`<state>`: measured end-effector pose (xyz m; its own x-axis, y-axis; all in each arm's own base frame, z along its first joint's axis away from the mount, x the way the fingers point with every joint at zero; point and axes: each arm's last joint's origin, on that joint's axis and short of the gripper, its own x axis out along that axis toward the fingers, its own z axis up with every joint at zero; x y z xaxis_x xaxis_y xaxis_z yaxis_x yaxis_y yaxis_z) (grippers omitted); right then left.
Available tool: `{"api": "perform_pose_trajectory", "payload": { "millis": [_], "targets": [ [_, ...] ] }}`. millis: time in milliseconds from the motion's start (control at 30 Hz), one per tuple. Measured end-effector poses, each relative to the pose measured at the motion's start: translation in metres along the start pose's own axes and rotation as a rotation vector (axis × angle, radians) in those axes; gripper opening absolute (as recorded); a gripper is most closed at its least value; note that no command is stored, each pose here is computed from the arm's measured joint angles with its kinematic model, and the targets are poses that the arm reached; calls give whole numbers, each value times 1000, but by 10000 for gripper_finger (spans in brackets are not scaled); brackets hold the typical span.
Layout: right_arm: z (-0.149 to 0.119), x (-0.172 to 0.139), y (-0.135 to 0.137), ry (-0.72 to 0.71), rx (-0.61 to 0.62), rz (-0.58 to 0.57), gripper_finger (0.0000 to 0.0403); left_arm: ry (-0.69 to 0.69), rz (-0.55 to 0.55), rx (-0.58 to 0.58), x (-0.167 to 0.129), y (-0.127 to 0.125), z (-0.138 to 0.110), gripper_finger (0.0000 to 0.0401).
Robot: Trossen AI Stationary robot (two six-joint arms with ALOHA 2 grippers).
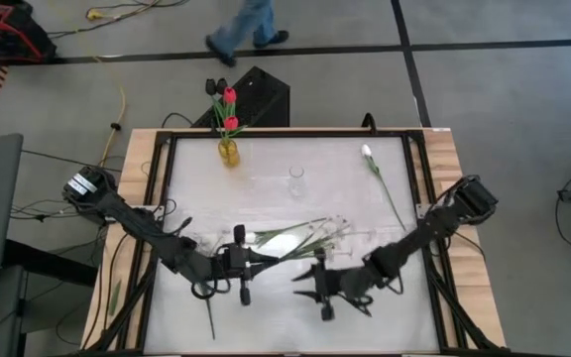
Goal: Sort flowers into vase by color
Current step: Put the bottom right white flowers into the transparent flower vase
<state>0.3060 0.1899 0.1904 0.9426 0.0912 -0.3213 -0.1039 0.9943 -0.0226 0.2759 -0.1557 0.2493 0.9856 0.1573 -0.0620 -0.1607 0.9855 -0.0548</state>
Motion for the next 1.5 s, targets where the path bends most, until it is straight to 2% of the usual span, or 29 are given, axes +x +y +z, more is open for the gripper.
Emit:
{"api": "perform_pose_trajectory", "payload": {
  "millis": [267,433,567,800,1067,1167,1333,1500],
  "targets": [
    [-2,2,-51,-305,22,91,148,-214,-199,-106,-8,21,-10,0],
    [13,1,-70,-481,7,164,148,-246,-221,-206,-12,37,-22,0],
    [20,0,-80,-559,-41,123,148,-251,-227,-220,-15,40,-25,0],
    [28,5,-92,-561,-60,77,159,-253,-222,-193,-14,40,-25,0],
    [48,14,-93,-547,-73,83,222,-262,-211,-167,-14,40,-24,0],
    [52,15,-93,-561,-91,76,231,-264,-210,-162,-14,40,-24,0],
    [54,15,-93,-566,-100,74,208,-279,-194,-156,-15,41,-23,0],
    [54,14,-93,-572,-99,75,149,-279,-178,-154,-14,42,-23,0]
  ]
}}
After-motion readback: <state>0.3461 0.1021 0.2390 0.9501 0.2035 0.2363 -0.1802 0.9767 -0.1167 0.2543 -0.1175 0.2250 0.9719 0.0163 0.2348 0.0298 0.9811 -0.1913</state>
